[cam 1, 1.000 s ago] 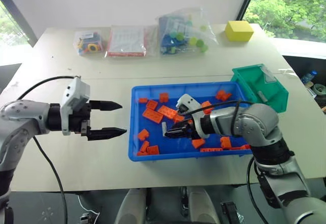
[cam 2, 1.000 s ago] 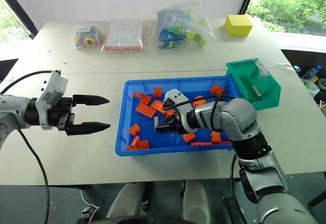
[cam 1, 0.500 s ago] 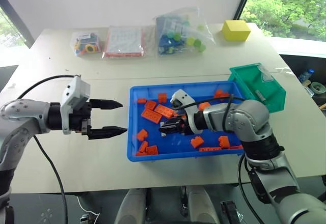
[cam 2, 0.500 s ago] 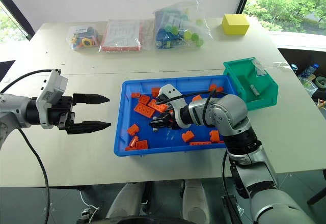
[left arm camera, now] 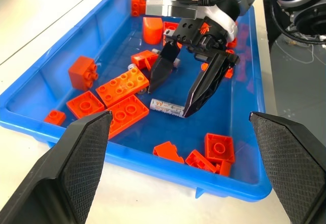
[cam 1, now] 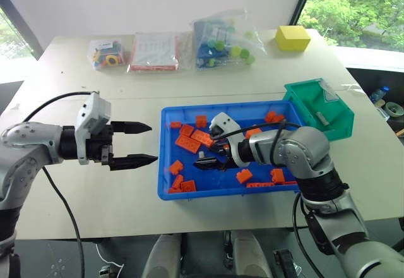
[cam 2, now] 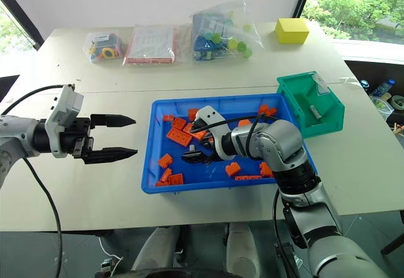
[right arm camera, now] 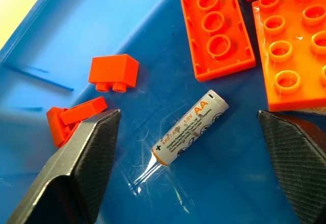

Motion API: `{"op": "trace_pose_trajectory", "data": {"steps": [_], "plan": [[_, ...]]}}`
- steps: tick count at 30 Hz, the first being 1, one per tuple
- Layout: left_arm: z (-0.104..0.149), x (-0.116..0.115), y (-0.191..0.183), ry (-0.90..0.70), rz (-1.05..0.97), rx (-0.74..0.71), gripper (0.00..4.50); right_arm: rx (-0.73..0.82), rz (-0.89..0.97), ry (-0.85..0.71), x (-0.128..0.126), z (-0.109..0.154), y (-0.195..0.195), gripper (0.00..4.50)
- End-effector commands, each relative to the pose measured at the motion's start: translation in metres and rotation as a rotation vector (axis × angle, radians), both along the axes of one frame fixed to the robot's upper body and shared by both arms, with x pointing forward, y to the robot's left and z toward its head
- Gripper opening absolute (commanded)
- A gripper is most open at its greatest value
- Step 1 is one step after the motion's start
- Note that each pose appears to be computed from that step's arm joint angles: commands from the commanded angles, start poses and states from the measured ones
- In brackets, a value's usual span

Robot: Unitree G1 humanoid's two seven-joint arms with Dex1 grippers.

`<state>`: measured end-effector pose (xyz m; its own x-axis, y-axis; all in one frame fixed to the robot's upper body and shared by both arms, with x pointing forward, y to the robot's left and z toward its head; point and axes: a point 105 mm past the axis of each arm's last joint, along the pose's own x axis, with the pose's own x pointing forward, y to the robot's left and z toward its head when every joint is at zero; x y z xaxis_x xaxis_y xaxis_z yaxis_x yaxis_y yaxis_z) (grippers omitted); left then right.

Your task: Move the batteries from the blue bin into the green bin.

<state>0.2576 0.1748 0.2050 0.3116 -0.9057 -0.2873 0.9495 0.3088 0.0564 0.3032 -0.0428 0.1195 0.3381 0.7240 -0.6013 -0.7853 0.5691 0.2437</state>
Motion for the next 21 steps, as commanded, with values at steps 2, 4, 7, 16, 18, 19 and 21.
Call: {"op": "trace_pose_trajectory", "data": {"steps": [2,4,7,16,18,19,21], "plan": [[0.008,0.001,-0.003,-0.047,-0.010,-0.002,4.50,-0.036,0.026,0.008,-0.005,-0.015,0.006,4.45],[0.009,0.001,-0.002,-0.048,-0.010,-0.002,4.50,-0.065,0.046,-0.012,-0.006,-0.020,0.008,4.45],[0.010,0.002,-0.001,-0.050,-0.009,0.000,4.50,-0.119,0.081,-0.076,-0.004,-0.027,0.008,3.65],[0.012,0.005,0.000,-0.063,-0.008,0.001,4.50,-0.115,0.114,-0.091,-0.003,-0.022,0.009,0.05],[0.012,0.006,-0.001,-0.063,-0.011,0.000,4.50,-0.106,0.106,-0.084,-0.002,-0.018,0.007,0.05],[0.012,0.007,-0.001,-0.063,-0.012,0.000,4.50,-0.101,0.103,-0.082,-0.002,-0.015,0.006,0.05],[0.012,0.006,-0.003,-0.056,-0.024,-0.002,4.50,-0.076,0.086,-0.076,-0.001,-0.005,0.002,0.05]]}}
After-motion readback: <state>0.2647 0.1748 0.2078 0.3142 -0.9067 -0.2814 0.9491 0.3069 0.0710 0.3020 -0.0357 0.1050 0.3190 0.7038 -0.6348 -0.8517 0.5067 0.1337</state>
